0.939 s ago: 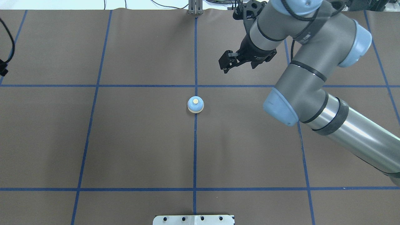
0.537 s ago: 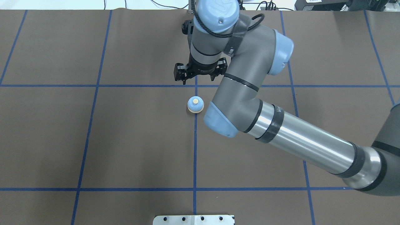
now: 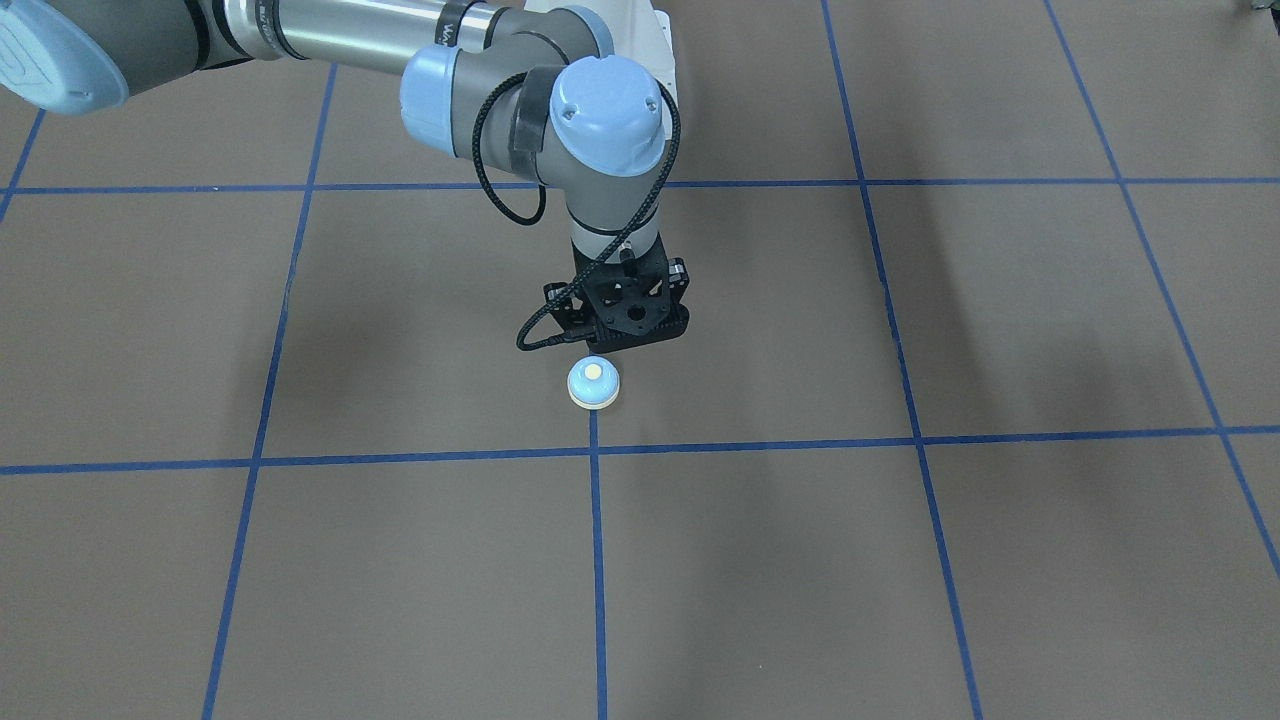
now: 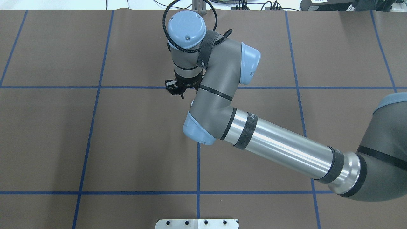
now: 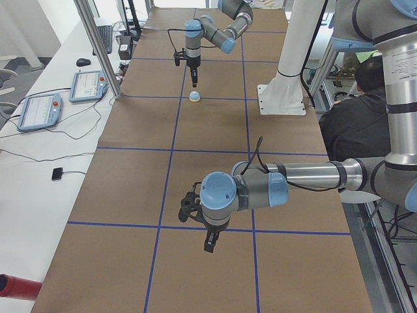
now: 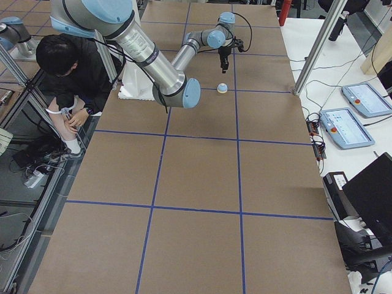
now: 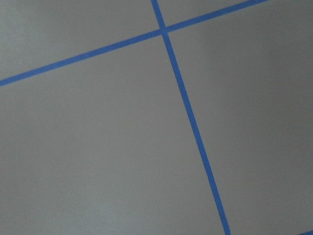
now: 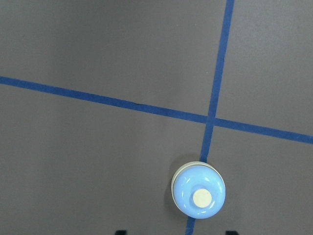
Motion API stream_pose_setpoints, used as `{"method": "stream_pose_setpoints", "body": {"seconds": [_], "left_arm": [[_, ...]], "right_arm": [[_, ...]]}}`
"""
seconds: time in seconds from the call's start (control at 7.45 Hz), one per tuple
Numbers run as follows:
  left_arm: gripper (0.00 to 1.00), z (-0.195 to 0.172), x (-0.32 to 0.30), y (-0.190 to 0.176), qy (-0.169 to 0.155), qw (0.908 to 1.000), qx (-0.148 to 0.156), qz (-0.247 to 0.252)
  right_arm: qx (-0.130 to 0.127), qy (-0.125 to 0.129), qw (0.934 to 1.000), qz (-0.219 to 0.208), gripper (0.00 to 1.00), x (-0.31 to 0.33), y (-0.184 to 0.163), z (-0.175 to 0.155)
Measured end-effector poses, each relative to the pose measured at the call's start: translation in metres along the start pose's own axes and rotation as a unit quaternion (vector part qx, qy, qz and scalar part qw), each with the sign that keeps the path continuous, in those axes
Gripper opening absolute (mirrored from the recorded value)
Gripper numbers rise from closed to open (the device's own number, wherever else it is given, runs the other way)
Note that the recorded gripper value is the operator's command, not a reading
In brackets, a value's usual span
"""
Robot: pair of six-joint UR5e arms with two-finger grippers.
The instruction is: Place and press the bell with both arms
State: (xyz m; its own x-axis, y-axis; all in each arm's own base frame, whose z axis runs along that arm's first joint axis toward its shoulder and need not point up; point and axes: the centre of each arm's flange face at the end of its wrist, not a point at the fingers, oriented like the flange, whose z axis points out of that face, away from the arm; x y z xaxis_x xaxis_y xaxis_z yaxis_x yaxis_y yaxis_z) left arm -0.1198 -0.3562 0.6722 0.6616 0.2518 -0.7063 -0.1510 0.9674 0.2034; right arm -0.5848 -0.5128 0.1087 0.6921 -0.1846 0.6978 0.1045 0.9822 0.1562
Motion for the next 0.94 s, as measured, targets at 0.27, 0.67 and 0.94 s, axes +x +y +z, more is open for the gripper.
{"method": "stream_pose_setpoints", "body": {"seconds": [0.27, 0.67, 0.94], "left_arm": [[1.0, 0.001, -0.003, 0.007, 0.001, 1.0, 0.003, -0.004], [1.0, -0.001, -0.002, 0.007, 0.002, 1.0, 0.005, -0.003], [1.0, -0.001, -0.001, 0.007, 0.001, 1.0, 0.006, -0.002]], "right_arm": [[-0.009, 0.011, 0.9999, -0.004, 0.0, 0.004, -0.004, 0.016], [-0.016, 0.023, 0.9996, -0.008, 0.0, 0.013, -0.012, 0.033], [-0.015, 0.023, 0.9996, -0.011, 0.0, 0.018, -0.016, 0.047]]}}
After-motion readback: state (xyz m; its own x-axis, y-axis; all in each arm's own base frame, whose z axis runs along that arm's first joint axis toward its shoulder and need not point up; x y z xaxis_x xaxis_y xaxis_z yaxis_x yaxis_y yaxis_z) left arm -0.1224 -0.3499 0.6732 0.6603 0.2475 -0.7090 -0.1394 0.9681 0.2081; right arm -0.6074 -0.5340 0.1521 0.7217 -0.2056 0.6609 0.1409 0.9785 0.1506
